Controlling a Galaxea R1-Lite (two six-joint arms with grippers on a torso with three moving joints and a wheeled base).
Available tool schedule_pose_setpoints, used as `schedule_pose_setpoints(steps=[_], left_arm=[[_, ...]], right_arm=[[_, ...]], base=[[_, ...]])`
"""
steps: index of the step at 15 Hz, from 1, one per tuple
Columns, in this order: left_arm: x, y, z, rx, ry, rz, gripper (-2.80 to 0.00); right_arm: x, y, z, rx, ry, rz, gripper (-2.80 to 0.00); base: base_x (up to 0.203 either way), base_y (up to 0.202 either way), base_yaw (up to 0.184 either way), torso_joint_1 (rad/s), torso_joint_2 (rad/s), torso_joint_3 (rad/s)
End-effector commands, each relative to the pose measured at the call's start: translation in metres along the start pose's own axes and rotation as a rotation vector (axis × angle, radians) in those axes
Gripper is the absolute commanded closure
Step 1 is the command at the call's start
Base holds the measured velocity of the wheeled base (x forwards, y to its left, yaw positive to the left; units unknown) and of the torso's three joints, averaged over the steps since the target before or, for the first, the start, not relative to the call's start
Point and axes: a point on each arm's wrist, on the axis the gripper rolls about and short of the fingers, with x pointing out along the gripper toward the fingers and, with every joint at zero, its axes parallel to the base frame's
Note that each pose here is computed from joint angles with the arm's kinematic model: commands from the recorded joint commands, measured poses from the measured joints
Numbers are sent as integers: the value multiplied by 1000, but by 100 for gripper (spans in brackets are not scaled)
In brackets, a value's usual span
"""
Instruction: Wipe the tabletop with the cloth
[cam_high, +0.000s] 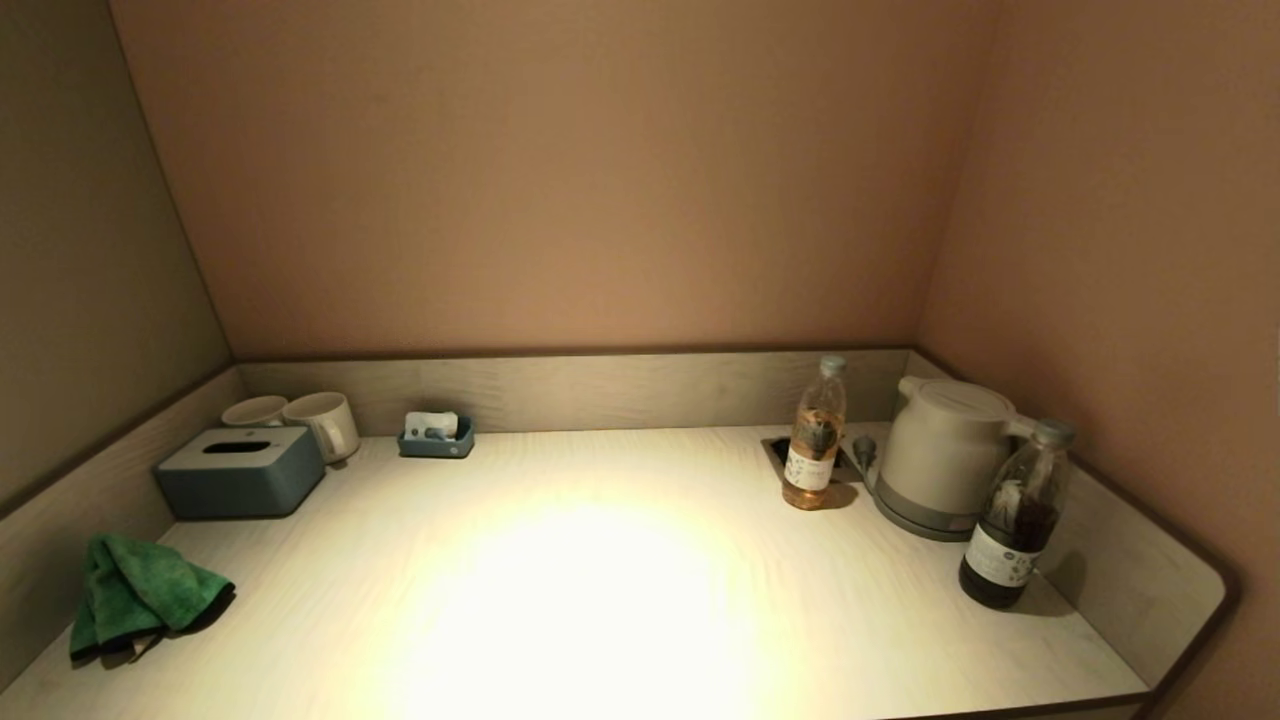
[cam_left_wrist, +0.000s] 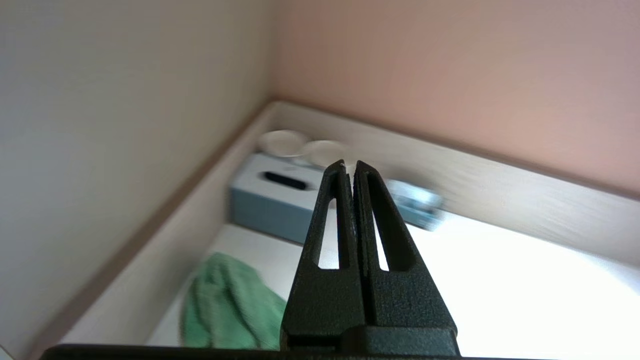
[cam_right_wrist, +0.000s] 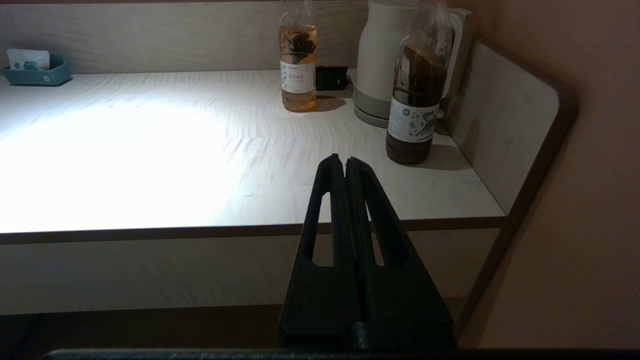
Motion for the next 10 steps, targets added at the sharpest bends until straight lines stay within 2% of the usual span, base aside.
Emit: schedule_pose_setpoints(steps=[1, 3, 6, 8, 10], left_arm=[[-75, -15, 25, 22, -107, -142, 0], [-108, -21, 24, 33, -97, -257, 0], [-145, -27, 18, 46, -84, -376, 0], [-173, -30, 11, 56, -93, -432, 0], [-197, -32, 3, 64, -112, -454, 0]], right_arm=[[0, 0, 0, 0, 1, 0, 0], [0, 0, 0, 0, 1, 2, 0], [0, 0, 0, 0, 1, 0, 0], [0, 0, 0, 0, 1, 2, 0], [0, 0, 0, 0, 1, 2, 0]], base=[[0, 0, 0, 0, 0, 0], [0, 0, 0, 0, 0, 0], [0, 0, 0, 0, 0, 0], [0, 0, 0, 0, 0, 0], [0, 0, 0, 0, 0, 0]])
